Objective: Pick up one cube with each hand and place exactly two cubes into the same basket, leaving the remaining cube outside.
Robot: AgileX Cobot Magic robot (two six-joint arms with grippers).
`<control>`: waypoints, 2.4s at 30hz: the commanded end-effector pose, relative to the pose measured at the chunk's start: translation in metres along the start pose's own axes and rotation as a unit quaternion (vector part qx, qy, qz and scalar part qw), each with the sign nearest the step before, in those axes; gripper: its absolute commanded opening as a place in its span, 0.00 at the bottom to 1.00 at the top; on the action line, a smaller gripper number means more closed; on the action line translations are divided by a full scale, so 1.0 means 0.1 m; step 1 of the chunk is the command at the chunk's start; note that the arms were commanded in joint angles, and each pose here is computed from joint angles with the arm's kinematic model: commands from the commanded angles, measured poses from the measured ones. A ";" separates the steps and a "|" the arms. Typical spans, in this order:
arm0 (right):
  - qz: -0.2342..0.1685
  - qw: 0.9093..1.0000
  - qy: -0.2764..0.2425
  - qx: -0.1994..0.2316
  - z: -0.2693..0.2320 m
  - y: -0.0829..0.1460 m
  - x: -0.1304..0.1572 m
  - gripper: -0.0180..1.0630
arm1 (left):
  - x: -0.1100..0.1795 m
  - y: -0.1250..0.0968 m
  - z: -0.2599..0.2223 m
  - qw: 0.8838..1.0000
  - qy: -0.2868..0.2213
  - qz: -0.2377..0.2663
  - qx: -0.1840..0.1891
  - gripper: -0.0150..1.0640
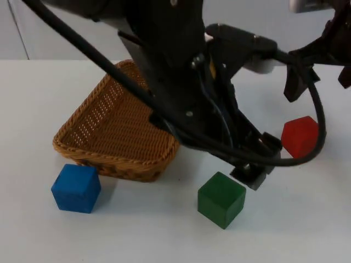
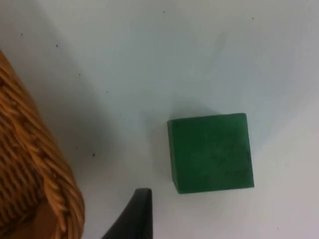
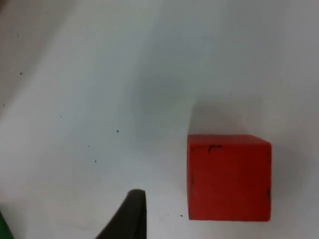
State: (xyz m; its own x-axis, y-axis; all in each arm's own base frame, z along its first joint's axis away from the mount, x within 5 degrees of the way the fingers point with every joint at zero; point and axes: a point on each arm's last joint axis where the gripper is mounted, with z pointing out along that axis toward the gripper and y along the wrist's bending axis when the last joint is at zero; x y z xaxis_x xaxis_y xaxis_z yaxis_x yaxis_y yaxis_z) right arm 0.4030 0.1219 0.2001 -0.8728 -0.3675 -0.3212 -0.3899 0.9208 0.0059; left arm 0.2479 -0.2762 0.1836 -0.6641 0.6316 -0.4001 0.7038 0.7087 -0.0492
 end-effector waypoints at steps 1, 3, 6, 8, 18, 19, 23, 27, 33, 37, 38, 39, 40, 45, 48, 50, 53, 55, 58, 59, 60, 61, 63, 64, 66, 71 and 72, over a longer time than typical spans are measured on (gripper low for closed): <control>-0.004 1.000 -0.003 -0.003 0.03 0.03 -0.02 0.99 | -0.03 -0.02 0.04 1.000 -0.009 -0.001 0.000 0.99; -0.003 1.000 0.005 -0.003 0.12 0.03 -0.01 0.99 | -0.02 -0.01 0.14 1.000 -0.010 -0.001 0.000 0.99; -0.003 1.000 0.011 -0.004 0.22 0.02 0.00 0.99 | -0.04 -0.01 0.21 1.000 -0.019 -0.003 0.000 0.99; -0.002 1.000 0.012 -0.005 0.25 0.02 0.00 0.99 | -0.03 -0.01 0.24 1.000 -0.019 -0.003 0.000 0.99; 0.005 1.000 0.014 -0.009 0.45 0.02 0.01 0.99 | 0.01 0.00 0.56 1.000 -0.016 -0.002 -0.003 0.99; 0.005 1.000 0.013 -0.009 0.46 0.02 0.00 0.99 | 0.01 0.01 0.59 1.000 -0.016 -0.002 -0.003 0.99; 0.005 1.000 0.007 -0.008 0.47 0.02 -0.01 0.99 | 0.04 0.01 0.66 1.000 -0.009 -0.002 -0.004 0.99; 0.005 1.000 0.001 -0.007 0.47 0.02 -0.02 0.99 | 0.07 0.01 0.75 1.000 0.000 -0.002 -0.005 0.99; 0.005 1.000 0.001 -0.007 0.52 0.02 -0.02 0.99 | 0.06 0.02 0.80 1.000 -0.015 -0.002 -0.004 0.99; 0.007 1.000 0.015 -0.009 0.63 0.02 0.02 0.99 | 0.05 0.02 0.81 1.000 -0.021 -0.001 -0.004 0.99; 0.007 1.000 0.020 -0.010 0.66 0.02 0.03 0.99 | 0.05 0.02 0.82 1.000 -0.021 0.000 -0.005 0.99; 0.008 1.000 0.027 -0.010 0.71 0.02 0.05 0.99 | 0.06 0.02 0.83 1.000 -0.019 0.001 -0.005 0.99; 0.008 1.000 0.028 -0.011 0.72 0.02 0.05 0.99 | 0.06 0.02 0.84 1.000 -0.017 0.004 -0.007 0.99; 0.008 0.999 0.035 -0.011 0.76 0.02 0.07 0.99 | 0.10 0.03 0.92 1.000 -0.007 0.008 -0.009 0.99; 0.008 0.999 0.037 -0.012 0.76 0.02 0.07 0.99 | 0.13 0.03 0.98 1.000 0.002 0.006 -0.008 0.99; 0.008 0.999 0.043 -0.012 0.80 0.02 0.09 0.99 | 0.16 0.03 1.02 1.000 0.008 0.006 -0.009 0.99; 0.007 0.999 0.052 -0.012 0.83 0.02 0.11 0.99 | 0.16 0.03 1.03 1.000 0.011 0.006 -0.009 0.99; 0.007 0.998 0.053 -0.013 0.83 0.02 0.11 0.97 | 0.16 0.03 1.03 1.000 0.011 0.007 -0.009 0.99; 0.007 0.998 0.053 -0.013 0.83 0.02 0.11 0.92 | 0.16 0.03 1.03 1.000 0.008 0.007 -0.009 0.99; 0.007 0.998 0.053 -0.013 0.83 0.02 0.11 0.87 | 0.16 0.03 1.03 1.000 0.007 0.007 -0.009 0.99; 0.007 0.998 0.053 -0.013 0.83 0.02 0.11 0.82 | 0.16 0.03 1.03 1.000 0.007 0.007 -0.009 0.99; 0.007 0.998 0.053 -0.013 0.83 0.02 0.11 0.77 | 0.16 0.03 1.03 1.000 0.007 0.007 -0.009 0.97; 0.007 0.998 0.053 -0.013 0.83 0.02 0.11 0.71 | 0.16 0.03 1.03 1.000 0.007 0.007 -0.009 0.96; 0.006 0.998 0.056 -0.012 0.83 0.02 0.11 0.65 | 0.16 0.03 1.03 1.000 0.007 0.007 -0.009 0.92; 0.004 0.998 0.060 -0.011 0.83 0.02 0.12 0.47 | 0.16 0.03 1.03 1.000 0.009 0.006 -0.009 0.79; 0.004 0.998 0.055 -0.011 0.72 0.02 0.10 0.12 | 0.15 0.03 0.95 1.000 0.016 0.004 -0.008 0.35; 0.004 0.999 0.050 -0.011 0.68 0.02 0.09 0.05 | 0.14 0.03 0.91 1.000 0.017 0.004 -0.008 0.21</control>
State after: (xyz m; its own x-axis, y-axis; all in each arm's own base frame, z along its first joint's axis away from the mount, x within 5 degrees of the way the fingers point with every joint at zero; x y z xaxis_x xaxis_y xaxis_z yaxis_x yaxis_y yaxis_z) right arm 0.4147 0.1264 0.1222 -0.9101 -0.3611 -0.2031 -0.3753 0.9263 0.0350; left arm 0.2639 -0.2916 0.0867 -0.6674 0.6547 -0.3550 0.7070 0.7067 -0.0260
